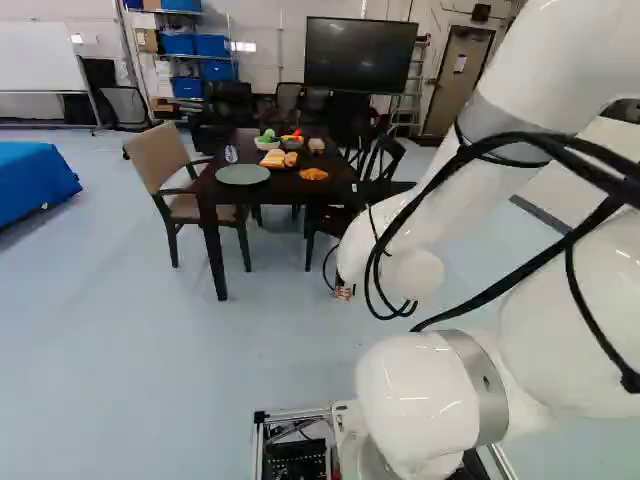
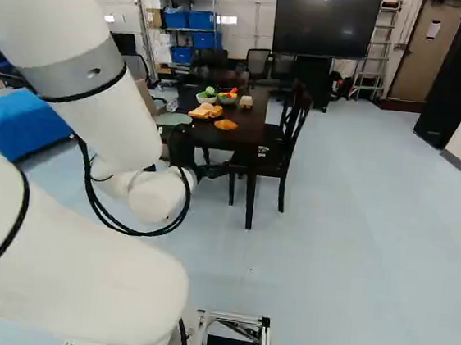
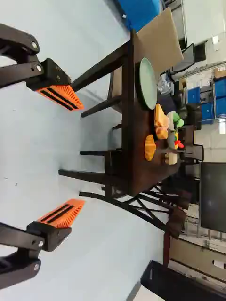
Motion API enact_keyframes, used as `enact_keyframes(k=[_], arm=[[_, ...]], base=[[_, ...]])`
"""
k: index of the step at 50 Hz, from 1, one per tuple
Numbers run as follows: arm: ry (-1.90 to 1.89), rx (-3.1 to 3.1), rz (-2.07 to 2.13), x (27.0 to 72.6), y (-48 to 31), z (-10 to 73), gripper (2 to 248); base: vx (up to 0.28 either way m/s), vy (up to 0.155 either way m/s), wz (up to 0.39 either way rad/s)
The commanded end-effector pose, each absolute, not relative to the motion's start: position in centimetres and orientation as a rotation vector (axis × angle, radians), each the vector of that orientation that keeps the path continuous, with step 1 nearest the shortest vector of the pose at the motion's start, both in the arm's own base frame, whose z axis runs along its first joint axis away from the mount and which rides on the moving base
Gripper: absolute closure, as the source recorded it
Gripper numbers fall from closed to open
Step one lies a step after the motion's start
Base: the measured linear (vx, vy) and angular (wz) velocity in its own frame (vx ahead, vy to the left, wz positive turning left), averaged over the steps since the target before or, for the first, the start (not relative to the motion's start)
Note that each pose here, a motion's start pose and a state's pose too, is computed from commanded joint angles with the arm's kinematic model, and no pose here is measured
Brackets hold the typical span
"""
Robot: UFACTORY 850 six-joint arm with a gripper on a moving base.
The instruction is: Move the croissant to the empty plate
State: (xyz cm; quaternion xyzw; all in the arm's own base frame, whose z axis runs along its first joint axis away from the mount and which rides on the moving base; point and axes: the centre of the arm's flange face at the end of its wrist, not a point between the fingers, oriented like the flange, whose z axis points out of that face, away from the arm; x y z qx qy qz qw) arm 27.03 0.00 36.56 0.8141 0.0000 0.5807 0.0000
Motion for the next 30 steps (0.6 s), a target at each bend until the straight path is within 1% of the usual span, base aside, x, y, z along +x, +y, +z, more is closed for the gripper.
enact_keyframes(k=[30], arm=[[0.000, 2.558, 1.824, 27.03, 0.00, 36.56, 3]], base=[[0.115, 0.002, -0.011]])
